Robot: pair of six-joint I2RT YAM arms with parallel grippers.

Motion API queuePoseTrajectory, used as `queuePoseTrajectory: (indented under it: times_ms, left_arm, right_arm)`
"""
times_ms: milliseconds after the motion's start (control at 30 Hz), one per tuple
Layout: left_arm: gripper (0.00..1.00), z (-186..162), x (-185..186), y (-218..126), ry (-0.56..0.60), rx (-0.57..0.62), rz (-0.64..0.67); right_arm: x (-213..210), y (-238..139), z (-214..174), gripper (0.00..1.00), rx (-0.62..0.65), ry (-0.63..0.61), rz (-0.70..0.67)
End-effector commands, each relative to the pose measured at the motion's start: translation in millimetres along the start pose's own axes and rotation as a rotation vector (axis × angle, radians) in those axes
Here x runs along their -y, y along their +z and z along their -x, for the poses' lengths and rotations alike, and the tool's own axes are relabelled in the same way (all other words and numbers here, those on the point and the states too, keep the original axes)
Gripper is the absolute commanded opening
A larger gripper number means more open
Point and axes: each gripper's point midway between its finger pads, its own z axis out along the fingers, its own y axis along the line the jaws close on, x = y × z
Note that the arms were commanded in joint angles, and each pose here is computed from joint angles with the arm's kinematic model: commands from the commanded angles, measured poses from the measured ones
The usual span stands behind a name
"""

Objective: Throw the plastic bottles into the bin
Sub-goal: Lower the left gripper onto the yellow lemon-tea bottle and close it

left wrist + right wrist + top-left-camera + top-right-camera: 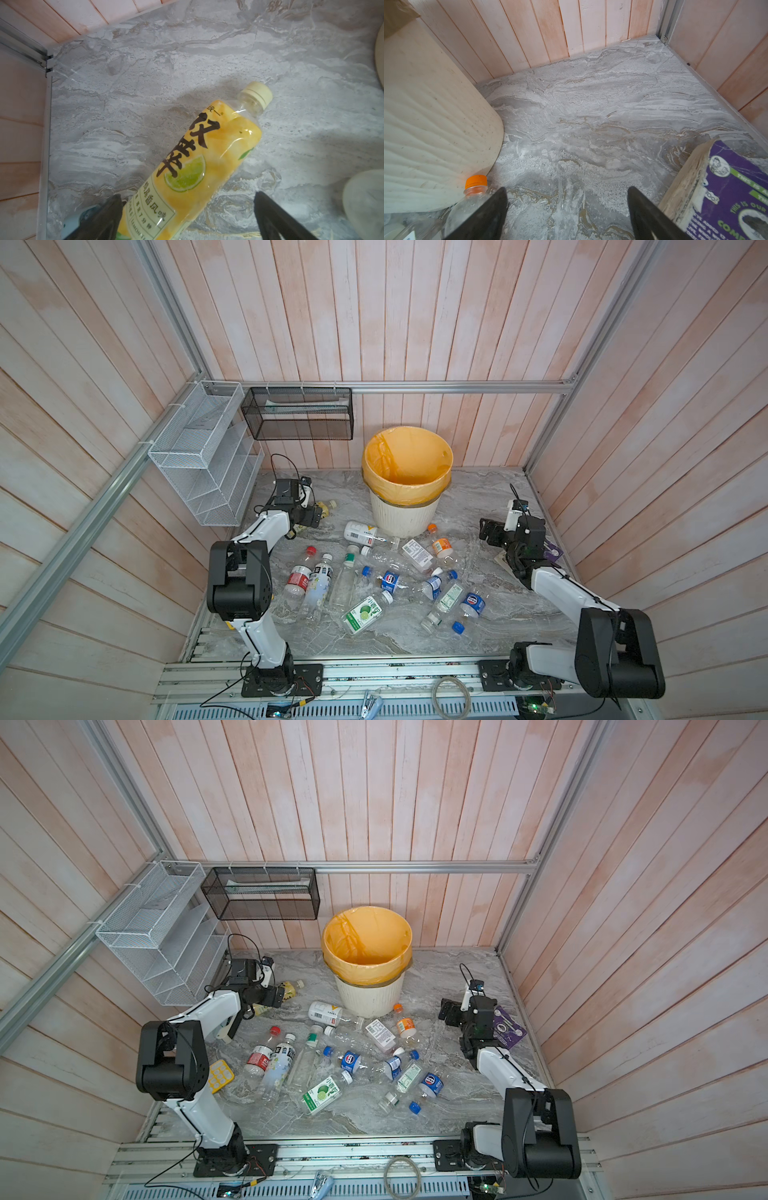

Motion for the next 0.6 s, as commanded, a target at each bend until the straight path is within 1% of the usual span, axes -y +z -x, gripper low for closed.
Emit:
queuePoseTrajectory:
  times_ms: [0, 167, 267, 367, 567]
  left_arm:
    - [1.00, -10, 7, 12, 0.046, -0.079, -0.050]
    - [0.98, -17, 12, 27, 0.050, -0.137, -0.092]
    - [0.95, -25, 19, 35, 0.053, -0.177, -0.132]
    - [0.92, -29, 20, 40, 0.047, -0.193, -0.137]
    - [0.80, -28, 24, 45, 0.033, -0.203, -0.159]
  right_arm:
    - [0, 3, 9, 0.90, 0.000, 0.017, -0.005]
    - [2, 5, 9, 0.90, -0.008, 0.015, -0.016]
    - [3, 5, 7, 0.90, -0.012, 0.016, -0.024]
    - [6, 7, 6, 0.90, -0.017, 0.017, -0.040]
    - [8, 8, 5, 0.90, -0.026, 0.023, -0.051]
